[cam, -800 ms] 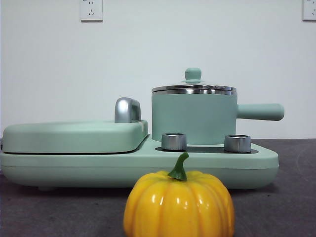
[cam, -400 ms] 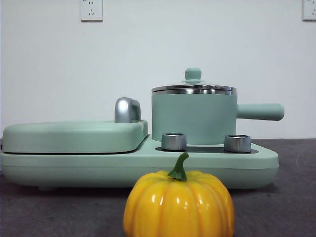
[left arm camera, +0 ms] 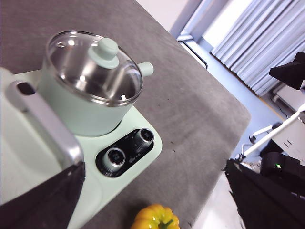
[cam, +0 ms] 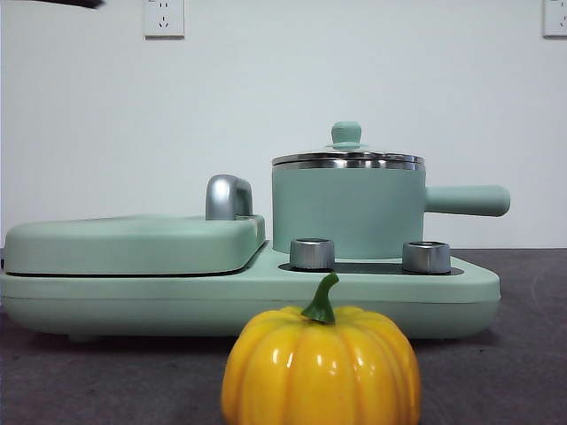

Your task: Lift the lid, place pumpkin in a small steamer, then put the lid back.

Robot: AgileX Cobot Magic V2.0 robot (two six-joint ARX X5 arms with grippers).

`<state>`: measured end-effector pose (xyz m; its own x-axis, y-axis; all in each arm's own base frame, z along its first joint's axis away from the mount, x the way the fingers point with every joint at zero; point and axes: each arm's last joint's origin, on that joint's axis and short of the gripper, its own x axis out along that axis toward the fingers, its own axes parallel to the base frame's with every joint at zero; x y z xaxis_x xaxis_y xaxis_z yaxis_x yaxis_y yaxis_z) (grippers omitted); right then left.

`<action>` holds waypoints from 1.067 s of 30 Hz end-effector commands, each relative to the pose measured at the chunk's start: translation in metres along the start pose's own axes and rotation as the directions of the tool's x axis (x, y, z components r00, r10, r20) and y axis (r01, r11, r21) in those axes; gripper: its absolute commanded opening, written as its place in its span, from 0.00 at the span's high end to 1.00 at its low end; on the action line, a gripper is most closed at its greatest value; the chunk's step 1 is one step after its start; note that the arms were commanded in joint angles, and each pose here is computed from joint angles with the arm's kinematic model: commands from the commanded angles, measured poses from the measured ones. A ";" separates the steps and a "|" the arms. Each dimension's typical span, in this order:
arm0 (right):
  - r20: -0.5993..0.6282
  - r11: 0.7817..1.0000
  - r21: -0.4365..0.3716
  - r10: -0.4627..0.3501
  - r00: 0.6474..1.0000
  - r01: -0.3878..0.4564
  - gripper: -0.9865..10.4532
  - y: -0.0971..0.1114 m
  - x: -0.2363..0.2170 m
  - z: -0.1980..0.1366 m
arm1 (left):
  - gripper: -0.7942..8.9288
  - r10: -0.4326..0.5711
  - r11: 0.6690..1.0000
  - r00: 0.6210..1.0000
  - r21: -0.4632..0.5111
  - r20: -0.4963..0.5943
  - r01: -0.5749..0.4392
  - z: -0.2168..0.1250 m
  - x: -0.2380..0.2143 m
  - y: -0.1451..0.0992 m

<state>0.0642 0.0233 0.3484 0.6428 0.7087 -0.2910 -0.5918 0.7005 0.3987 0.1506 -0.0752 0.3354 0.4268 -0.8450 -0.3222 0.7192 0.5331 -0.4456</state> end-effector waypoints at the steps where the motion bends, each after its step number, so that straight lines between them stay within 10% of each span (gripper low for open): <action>1: 0.008 1.000 -0.016 0.005 1.000 -0.005 0.48 0.002 -0.001 0.003 | 0.42 -0.008 0.998 1.000 0.066 -0.008 0.009 0.018 0.012 -0.001; 17: 0.008 1.000 -0.017 0.005 1.000 -0.005 0.48 0.002 -0.001 0.003 | 0.40 0.156 0.954 0.985 0.270 -0.078 -0.129 0.108 0.131 0.005; 32: 0.008 1.000 -0.016 0.005 1.000 -0.004 0.48 0.002 -0.001 0.003 | 0.41 0.212 0.918 0.965 0.370 -0.156 -0.142 0.092 0.239 0.027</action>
<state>0.0641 0.0233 0.3483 0.6426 0.7086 -0.2913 -0.5917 0.7005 0.3989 0.3196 -0.2592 0.3207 0.4700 -0.6877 -0.5533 0.7926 0.6047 -0.0783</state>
